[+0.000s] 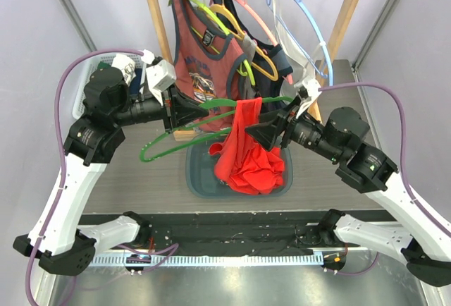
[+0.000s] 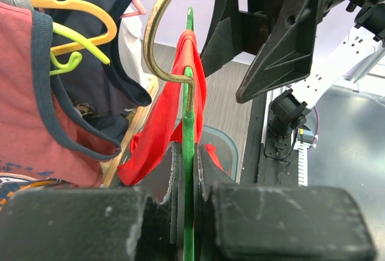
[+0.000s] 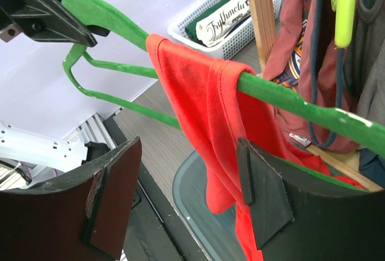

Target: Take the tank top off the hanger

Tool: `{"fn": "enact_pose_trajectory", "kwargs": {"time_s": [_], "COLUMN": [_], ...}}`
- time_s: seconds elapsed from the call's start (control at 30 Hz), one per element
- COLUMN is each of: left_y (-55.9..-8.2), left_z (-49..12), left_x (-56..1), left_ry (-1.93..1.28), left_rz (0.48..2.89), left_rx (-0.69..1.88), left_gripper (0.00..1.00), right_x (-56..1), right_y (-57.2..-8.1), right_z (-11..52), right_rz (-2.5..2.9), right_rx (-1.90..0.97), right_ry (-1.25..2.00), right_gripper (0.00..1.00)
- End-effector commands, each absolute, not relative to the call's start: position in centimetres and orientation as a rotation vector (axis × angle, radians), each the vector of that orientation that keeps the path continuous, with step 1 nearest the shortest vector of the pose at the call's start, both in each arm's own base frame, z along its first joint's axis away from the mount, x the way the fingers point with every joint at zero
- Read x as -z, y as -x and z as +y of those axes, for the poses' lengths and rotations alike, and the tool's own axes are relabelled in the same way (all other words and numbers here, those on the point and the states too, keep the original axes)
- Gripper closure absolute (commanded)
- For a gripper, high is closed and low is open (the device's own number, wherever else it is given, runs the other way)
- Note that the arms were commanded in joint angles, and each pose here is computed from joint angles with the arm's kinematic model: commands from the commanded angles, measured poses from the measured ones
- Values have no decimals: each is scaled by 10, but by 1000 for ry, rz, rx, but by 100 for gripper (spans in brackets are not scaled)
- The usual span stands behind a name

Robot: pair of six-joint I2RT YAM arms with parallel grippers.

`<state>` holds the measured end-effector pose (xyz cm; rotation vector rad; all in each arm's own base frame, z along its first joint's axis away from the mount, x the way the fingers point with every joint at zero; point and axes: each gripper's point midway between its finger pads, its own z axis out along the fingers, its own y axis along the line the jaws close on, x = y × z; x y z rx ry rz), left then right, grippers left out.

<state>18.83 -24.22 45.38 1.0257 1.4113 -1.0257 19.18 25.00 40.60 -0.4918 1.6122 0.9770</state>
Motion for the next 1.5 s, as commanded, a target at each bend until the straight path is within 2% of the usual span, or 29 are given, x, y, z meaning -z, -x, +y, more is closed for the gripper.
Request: {"fn": "enact_pose_trajectory", "kwargs": {"time_s": [0.0,0.3,0.67,0.83,0.93,0.97,1.03,1.07,1.47], "left_y": [-174,-171,-174,-175,-175,-175,-176,-177,-193], "left_z": [-240,-240,-243,-243,-243,-244,-244,-244,-242], "left_x": [-483,-482,-475,-472,-470,-470,-469,-468,-443], "left_ry": [-1041,-1042,-1043,-1044,-1042,-1044,-1042,-1042,-1041], "left_rz": [1280,1279,1304,1312,1316,1314,1318,1320,1370], "left_rx": [1023,1030,1052,1056,1056,1056,1056,1055,971], "left_gripper": [100,100,100,100,100,100,100,100,100], "right_x": [-424,-413,-422,-428,-429,-430,-429,-429,-462], "right_y": [-187,-195,-200,-203,-203,-203,-204,-203,-185], "right_z": [246,257,270,279,281,281,280,279,232], "right_rz": [1543,1565,1541,1524,1520,1516,1516,1515,1445], "right_rx": [-1010,-1008,-1036,-1053,-1057,-1057,-1053,-1054,-989], "right_ry": [464,478,500,508,507,503,500,498,390], "right_gripper": [29,31,42,59,74,82,90,98,99]}}
